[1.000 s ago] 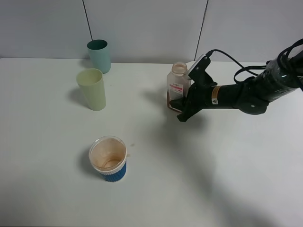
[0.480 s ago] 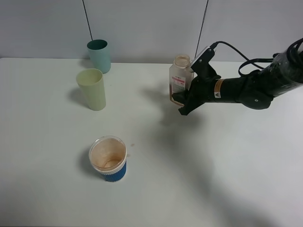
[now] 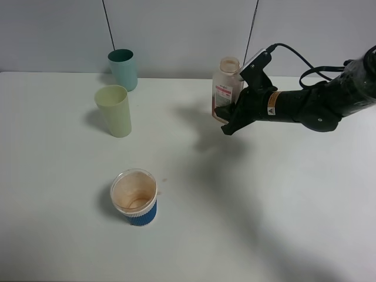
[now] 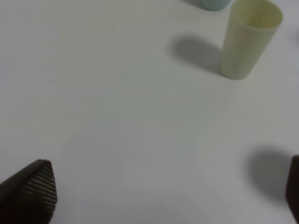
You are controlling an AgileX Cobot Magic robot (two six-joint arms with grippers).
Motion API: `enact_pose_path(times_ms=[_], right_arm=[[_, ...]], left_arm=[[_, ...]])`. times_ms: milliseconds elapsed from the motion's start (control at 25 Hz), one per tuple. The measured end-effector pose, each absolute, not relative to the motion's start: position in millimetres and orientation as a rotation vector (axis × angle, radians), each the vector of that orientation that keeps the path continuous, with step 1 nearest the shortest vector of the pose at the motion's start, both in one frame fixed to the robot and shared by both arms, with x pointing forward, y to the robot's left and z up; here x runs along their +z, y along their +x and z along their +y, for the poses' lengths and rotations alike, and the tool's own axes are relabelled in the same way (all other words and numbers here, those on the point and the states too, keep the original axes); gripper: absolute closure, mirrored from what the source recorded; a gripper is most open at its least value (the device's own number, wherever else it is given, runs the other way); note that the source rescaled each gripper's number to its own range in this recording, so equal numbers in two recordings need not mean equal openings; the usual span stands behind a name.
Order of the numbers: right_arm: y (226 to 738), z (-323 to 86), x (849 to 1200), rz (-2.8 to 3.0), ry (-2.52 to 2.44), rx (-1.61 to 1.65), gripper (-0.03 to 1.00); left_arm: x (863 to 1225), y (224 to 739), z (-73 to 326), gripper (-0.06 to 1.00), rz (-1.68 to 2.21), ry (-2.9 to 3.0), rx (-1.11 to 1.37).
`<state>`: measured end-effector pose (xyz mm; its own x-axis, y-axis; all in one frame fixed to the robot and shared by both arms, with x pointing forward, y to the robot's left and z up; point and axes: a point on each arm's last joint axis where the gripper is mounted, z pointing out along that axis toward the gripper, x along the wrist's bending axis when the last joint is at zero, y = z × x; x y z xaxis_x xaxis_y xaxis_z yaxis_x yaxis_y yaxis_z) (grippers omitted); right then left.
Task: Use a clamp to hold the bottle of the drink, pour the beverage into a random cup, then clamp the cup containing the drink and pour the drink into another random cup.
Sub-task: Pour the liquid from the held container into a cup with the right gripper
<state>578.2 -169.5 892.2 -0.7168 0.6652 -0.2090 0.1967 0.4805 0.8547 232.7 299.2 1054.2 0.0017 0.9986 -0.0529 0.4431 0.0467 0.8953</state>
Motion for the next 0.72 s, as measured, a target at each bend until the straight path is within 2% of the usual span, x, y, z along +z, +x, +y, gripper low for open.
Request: enact_pose_path(times_ms=[440,720], right_arm=[[580,-154,899,2.193,0.736,1.178,0.93],[603,-131,926,2.149,0.68,1.16,0.93]], left_arm=[[1054,233,299,-0.03,1.55,1.503,0.907],[1054,233,299,-0.03,1.55,1.503,0.907]])
